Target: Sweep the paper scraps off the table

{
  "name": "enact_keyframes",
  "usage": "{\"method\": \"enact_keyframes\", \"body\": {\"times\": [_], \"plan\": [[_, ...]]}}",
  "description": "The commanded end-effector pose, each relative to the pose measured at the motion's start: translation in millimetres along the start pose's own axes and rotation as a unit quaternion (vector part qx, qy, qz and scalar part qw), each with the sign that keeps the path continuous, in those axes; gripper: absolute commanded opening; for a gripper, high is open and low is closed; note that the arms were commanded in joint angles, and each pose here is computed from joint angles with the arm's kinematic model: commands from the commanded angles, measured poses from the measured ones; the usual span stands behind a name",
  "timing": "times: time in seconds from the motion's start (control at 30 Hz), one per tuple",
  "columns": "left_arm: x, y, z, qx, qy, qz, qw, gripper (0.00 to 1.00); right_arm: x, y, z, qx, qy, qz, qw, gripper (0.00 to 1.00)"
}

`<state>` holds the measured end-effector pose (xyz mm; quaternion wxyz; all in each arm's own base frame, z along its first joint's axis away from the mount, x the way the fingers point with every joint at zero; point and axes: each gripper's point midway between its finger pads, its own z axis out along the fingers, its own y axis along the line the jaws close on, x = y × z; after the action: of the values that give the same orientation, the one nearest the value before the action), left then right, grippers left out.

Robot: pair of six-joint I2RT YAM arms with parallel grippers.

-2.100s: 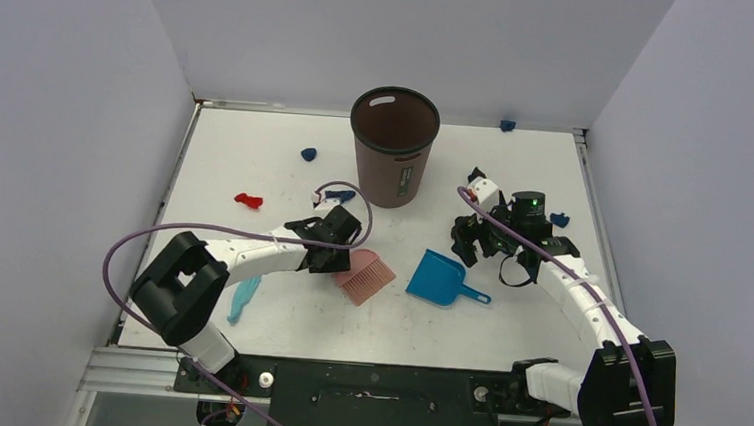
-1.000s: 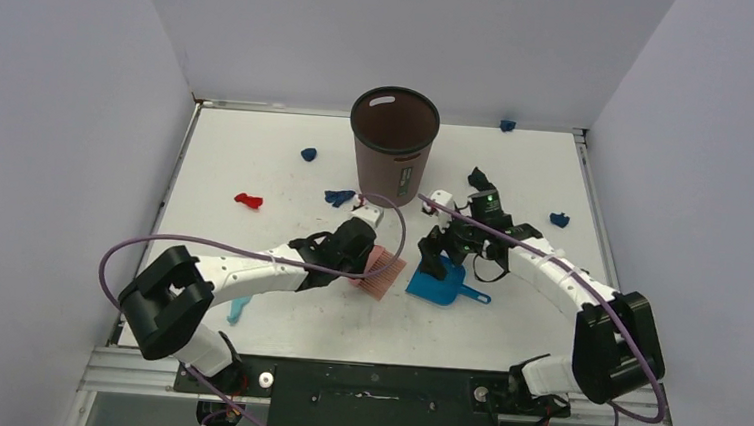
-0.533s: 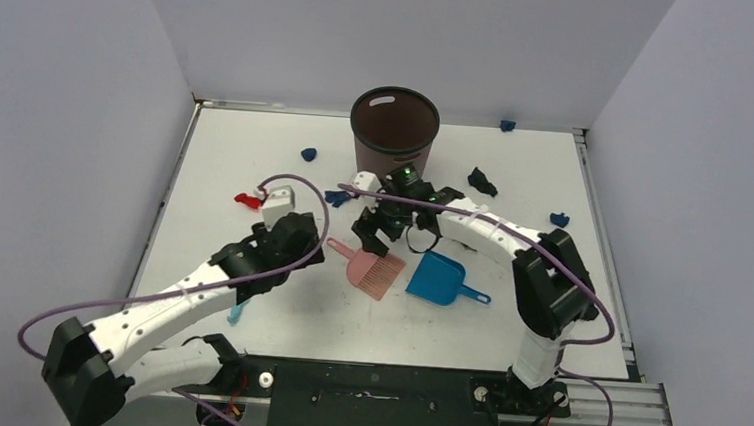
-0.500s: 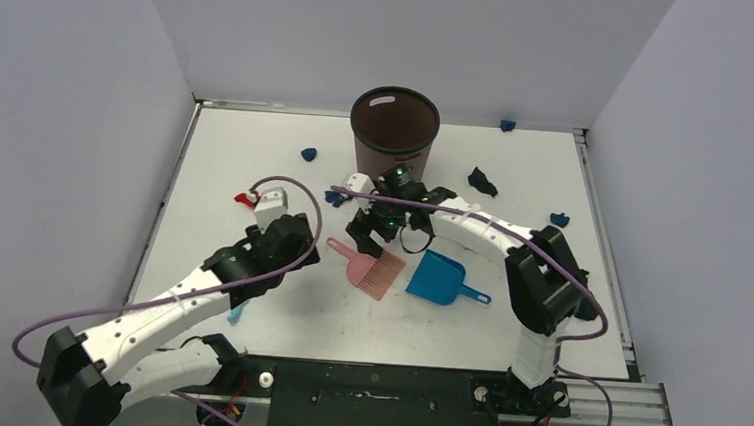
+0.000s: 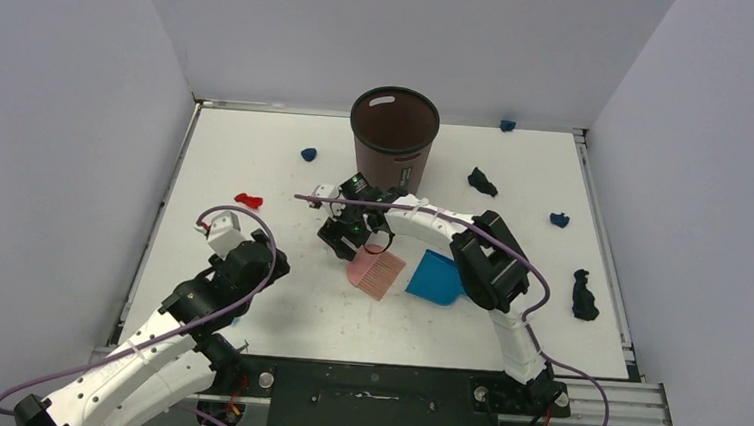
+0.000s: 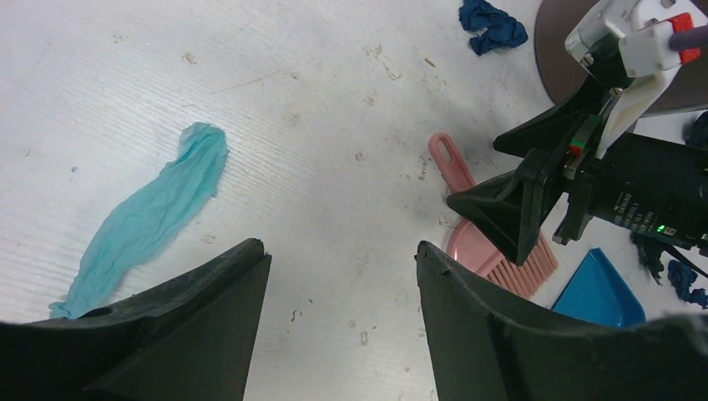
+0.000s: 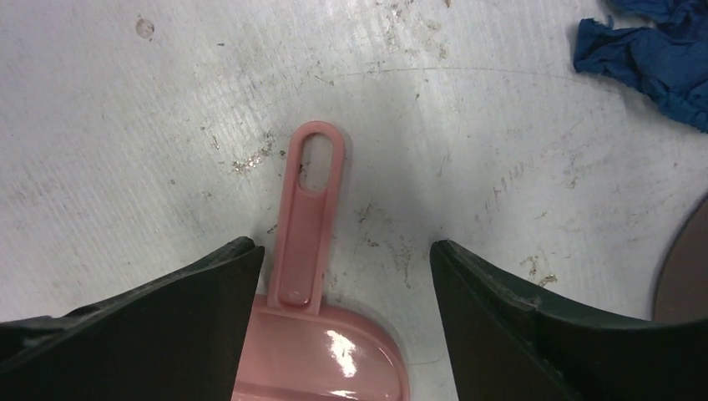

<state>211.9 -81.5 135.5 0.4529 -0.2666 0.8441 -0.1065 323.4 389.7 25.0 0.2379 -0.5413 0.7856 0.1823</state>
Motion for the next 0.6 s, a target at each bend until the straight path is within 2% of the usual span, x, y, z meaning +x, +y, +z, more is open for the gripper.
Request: {"method": "enact_keyframes", "body": {"times": [0.0,0.17,0.3,0.4,0.43,0.57], "plan": [[-8,3,-1,-0.002,-0.02,-0.032,0.999,0.63,8,-3,11,0.016,0.03,0.004,0.999,0.69],[-10,4,0,-0.004,-0.026,-0.039,0.999,0.63,19,-2,14,0.024,0.055,-0.002,0.998,0.49],[-10,3,2,-0.003,-0.03,-0.044,0.999,0.63,22,3,11,0.019,0.064,0.0,0.998,0.25],[-9,0,4,0.003,-0.029,-0.048,0.998,0.63,12,5,0,0.013,0.048,0.014,0.999,0.09],[-8,-1,5,0.007,-0.028,-0.049,0.998,0.63,5,2,-7,0.026,0.037,0.023,0.999,0.06],[-3,-10,11,0.029,-0.027,-0.059,0.997,0.64,-28,-5,-41,0.04,-0.025,0.053,0.997,0.05]]}}
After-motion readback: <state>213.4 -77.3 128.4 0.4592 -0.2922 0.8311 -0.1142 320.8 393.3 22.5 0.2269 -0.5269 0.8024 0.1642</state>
